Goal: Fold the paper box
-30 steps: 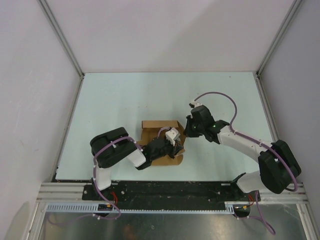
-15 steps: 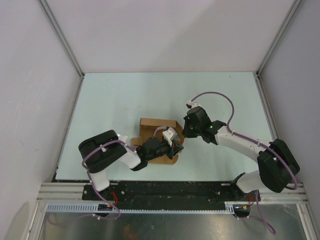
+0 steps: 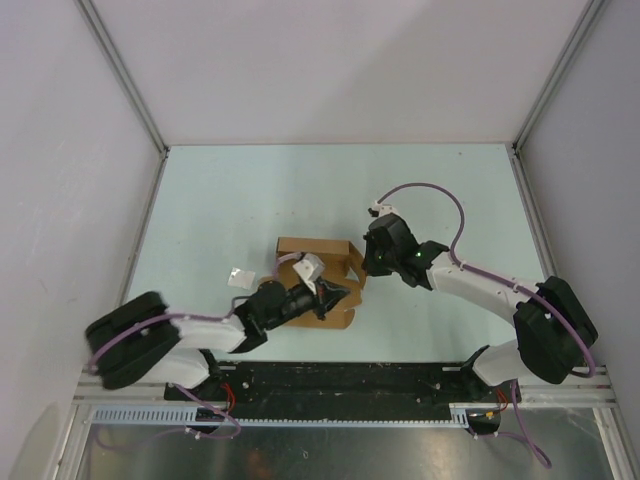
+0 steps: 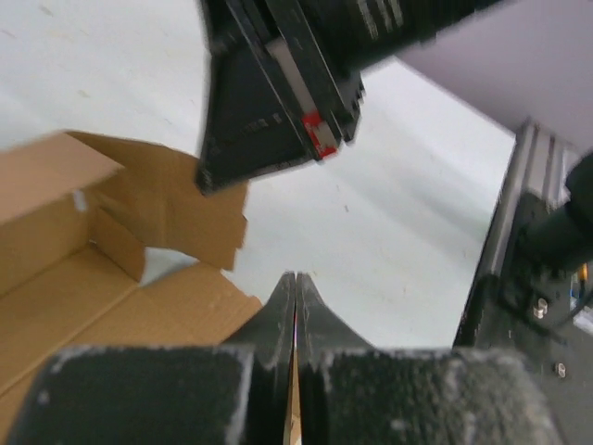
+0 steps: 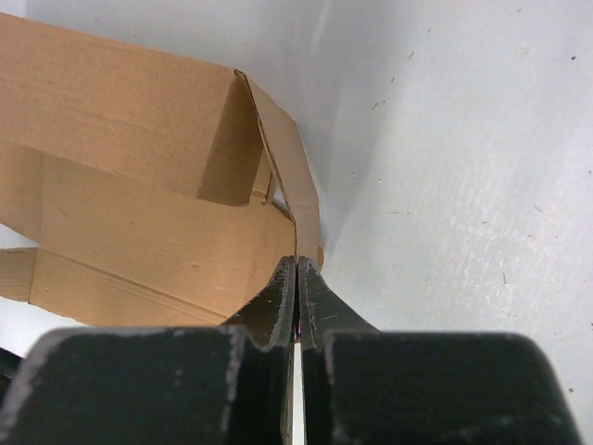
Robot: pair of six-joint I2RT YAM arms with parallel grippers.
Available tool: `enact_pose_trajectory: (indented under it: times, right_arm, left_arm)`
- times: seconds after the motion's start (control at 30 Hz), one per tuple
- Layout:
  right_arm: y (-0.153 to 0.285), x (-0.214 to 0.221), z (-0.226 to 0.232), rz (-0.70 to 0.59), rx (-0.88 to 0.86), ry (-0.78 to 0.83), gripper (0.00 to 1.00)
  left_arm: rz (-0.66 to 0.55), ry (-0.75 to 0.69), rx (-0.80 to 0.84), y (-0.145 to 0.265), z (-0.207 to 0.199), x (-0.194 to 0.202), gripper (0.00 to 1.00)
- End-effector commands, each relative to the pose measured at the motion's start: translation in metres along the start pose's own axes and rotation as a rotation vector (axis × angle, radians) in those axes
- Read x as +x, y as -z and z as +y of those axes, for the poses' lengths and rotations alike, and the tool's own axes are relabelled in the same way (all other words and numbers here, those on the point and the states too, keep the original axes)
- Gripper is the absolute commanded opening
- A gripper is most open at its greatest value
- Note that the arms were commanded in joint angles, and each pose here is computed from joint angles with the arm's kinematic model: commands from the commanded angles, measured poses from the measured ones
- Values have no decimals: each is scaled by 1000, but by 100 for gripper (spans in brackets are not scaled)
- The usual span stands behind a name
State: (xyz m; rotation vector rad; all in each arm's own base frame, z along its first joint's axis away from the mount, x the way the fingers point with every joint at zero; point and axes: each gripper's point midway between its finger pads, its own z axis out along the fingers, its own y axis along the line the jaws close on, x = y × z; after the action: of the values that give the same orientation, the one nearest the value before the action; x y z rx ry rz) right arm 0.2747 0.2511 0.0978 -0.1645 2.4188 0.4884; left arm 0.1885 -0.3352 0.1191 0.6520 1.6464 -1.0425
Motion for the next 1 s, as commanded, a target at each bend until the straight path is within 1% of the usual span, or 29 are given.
enact_pose_trajectory:
  times: [0.0, 0.03, 0.1, 0.13, 0.17, 0.23, 0.27, 0.37, 0.47, 0.53, 0.73, 0.83, 0.97]
  right_arm:
    - [3, -22, 11, -58, -5, 5, 0]
    - [4, -23, 12, -61, -7, 7, 0]
    - [4, -24, 13, -62, -5, 11, 0]
    - [4, -25, 14, -62, -8, 14, 0]
    - [4, -25, 15, -62, -9, 16, 0]
    - [4, -25, 15, -62, -6, 19, 0]
    - [5, -26, 15, -62, -6, 22, 0]
    - [5, -26, 16, -63, -7, 30, 0]
    - [5, -26, 15, -62, -1, 39, 0]
    - [5, -27, 15, -63, 6, 47, 0]
    - [5, -30, 7, -63, 44, 97, 0]
    - [4, -31, -1, -62, 70, 112, 0]
    - [3, -32, -2, -58, 68, 107, 0]
  left_arm:
    - [-84, 77, -181, 35, 24, -28, 0]
    - [-46, 81, -286, 45, 42, -19, 0]
    - [-56, 105, -420, 66, 60, -28, 0]
    - [-82, 110, -527, 77, 77, -33, 0]
    - [-99, 119, -577, 86, 86, -39, 0]
    - [-101, 149, -648, 103, 100, -39, 0]
    - [-99, 170, -690, 111, 113, -37, 0]
    - [-43, 220, -730, 121, 127, -15, 0]
    - [19, 245, -729, 125, 127, 9, 0]
    - [40, 264, -733, 127, 127, 19, 0]
    - [15, 268, -807, 134, 136, 13, 0]
    - [20, 258, -819, 133, 138, 9, 0]
    - [44, 263, -829, 132, 140, 15, 0]
